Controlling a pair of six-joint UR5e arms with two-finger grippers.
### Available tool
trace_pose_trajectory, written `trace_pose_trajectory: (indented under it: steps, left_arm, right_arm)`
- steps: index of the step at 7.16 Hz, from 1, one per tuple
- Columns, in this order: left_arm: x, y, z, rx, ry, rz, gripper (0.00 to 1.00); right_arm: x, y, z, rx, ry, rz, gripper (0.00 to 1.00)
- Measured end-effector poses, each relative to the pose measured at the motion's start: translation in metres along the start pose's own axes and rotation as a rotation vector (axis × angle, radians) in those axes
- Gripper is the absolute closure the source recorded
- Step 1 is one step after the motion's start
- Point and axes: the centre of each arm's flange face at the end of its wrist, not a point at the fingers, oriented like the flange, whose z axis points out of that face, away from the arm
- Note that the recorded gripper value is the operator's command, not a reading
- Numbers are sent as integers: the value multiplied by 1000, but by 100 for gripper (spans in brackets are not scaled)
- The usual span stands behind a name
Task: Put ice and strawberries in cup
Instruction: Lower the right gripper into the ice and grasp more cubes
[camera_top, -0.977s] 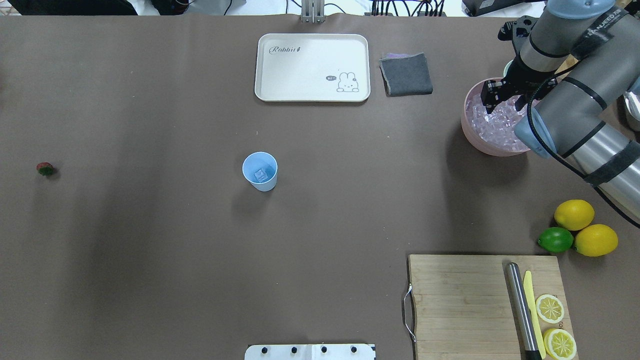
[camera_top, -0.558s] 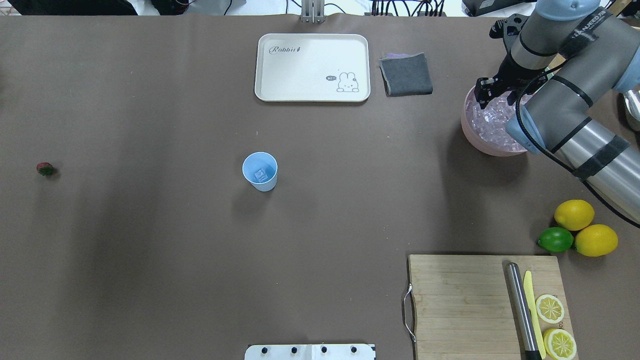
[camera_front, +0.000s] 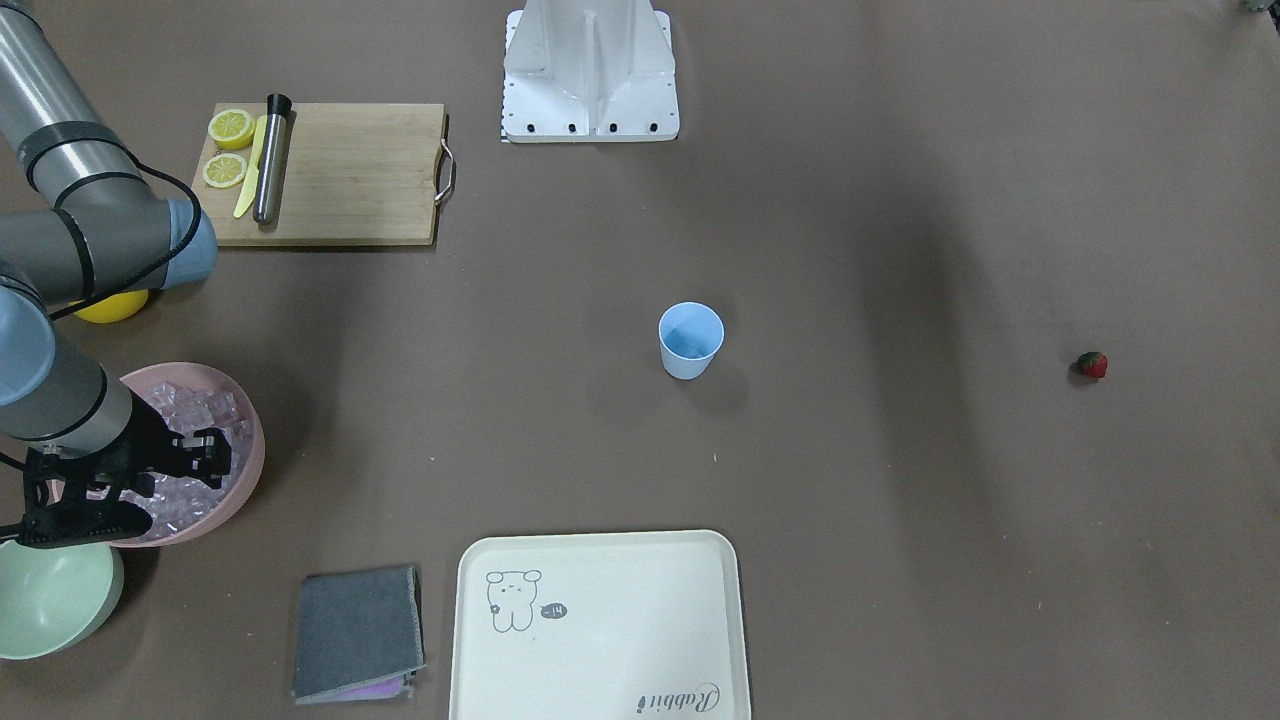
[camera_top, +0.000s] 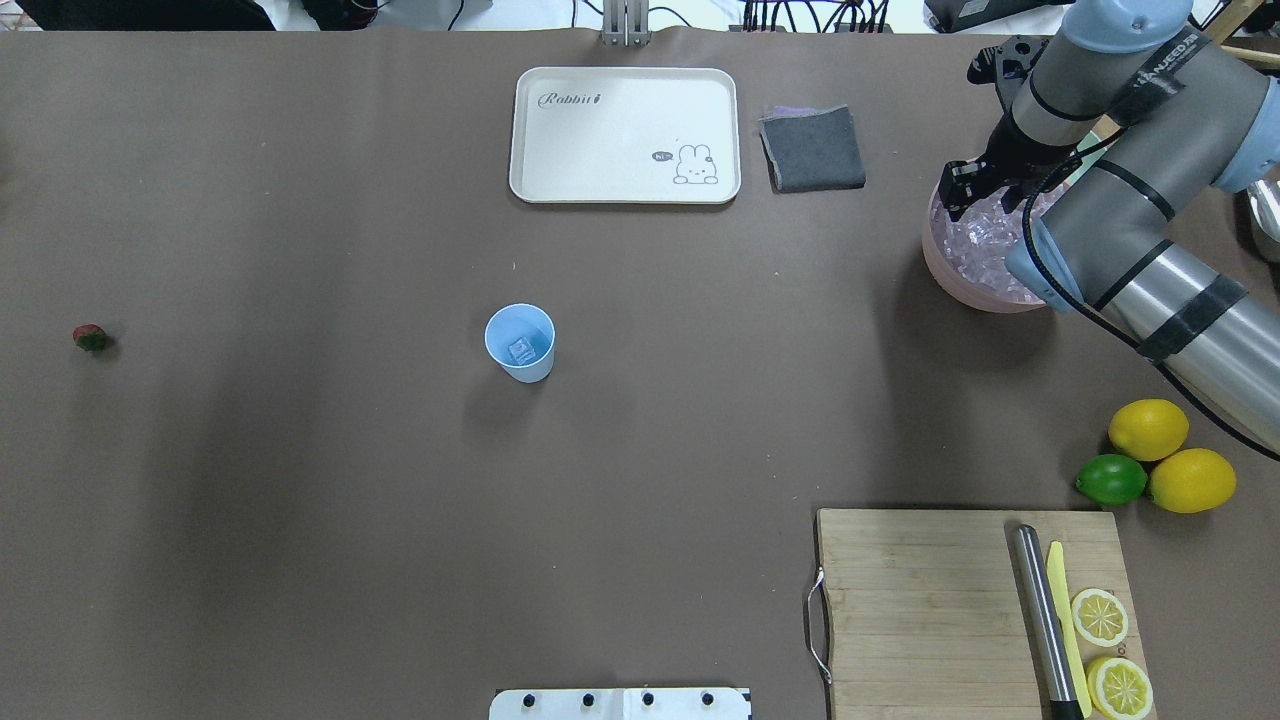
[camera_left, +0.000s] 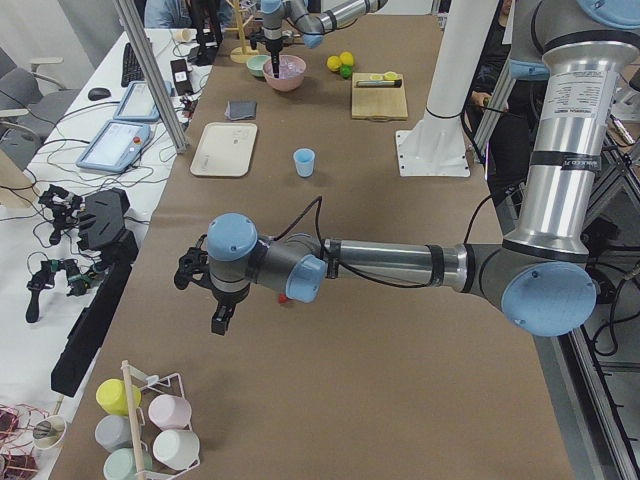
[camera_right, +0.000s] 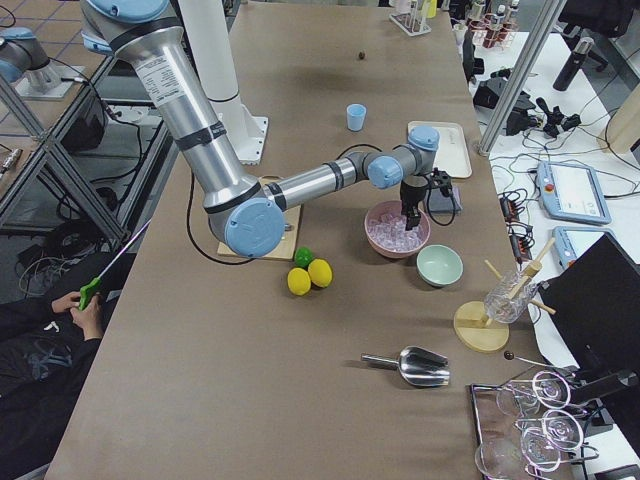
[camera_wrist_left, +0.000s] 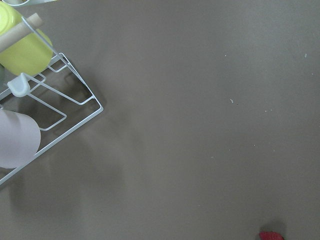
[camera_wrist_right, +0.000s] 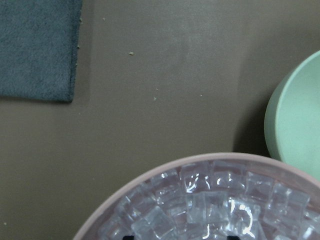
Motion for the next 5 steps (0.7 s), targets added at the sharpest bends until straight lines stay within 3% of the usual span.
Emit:
trace_pose_trajectory:
  steps: [5]
  left_arm:
    - [1,-3,-1,2,2,3,2]
  right_arm:
    - [0,12,11,-25,-4,2,30]
